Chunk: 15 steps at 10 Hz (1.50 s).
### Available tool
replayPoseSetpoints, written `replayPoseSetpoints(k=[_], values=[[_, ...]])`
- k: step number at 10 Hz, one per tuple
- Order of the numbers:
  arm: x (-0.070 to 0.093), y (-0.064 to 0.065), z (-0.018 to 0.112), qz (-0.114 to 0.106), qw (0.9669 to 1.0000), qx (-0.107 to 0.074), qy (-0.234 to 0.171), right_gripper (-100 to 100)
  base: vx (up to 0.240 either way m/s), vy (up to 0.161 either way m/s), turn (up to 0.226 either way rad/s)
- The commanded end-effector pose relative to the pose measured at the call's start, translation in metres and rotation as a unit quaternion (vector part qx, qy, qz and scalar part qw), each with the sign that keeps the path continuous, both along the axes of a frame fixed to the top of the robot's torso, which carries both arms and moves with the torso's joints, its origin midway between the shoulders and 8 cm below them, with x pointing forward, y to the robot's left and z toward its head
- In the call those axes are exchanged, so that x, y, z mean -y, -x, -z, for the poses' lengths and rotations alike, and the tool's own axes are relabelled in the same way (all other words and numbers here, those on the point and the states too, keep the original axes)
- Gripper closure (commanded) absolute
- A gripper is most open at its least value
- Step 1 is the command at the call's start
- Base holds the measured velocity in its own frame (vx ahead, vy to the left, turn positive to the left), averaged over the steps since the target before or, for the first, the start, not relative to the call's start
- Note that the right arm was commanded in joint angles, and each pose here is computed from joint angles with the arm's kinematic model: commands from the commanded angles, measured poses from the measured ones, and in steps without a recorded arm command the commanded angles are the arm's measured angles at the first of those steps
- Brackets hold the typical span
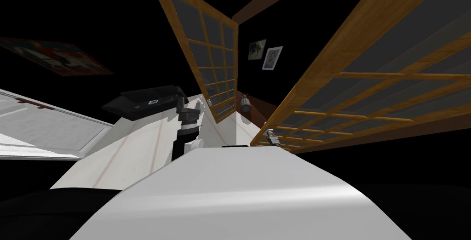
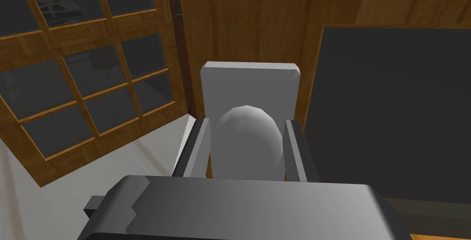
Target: Pull the door open
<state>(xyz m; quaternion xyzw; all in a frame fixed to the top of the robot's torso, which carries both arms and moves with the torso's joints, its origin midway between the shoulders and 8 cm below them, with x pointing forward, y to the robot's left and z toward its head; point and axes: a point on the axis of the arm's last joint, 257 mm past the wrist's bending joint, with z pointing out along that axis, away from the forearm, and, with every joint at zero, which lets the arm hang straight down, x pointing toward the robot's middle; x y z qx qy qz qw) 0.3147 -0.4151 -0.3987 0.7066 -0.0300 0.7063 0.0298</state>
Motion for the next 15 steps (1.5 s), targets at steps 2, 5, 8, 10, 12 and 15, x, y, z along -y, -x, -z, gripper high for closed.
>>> replayPoseSetpoints(k=[2,5,8,10,12,15], values=[[-0.005,0.012,0.0,-0.02,0.9998,0.0,0.001,100,-0.186,-0.033,0.083],[-0.011,0.022,-0.001,-0.039,0.9993,0.0,0.0,100,-0.198,-0.046,0.074],[-0.012,0.024,0.001,-0.043,0.9991,-0.001,0.0,100,-0.134,-0.027,0.092],[-0.012,0.028,0.001,-0.049,0.9988,-0.001,0.0,100,-0.174,-0.057,0.13],[-0.012,0.032,0.0,-0.056,0.9984,0.0,0.0,100,-0.201,-0.048,0.139],[-0.011,0.039,0.0,-0.066,0.9978,0.0,0.0,100,-0.211,-0.043,0.127]])
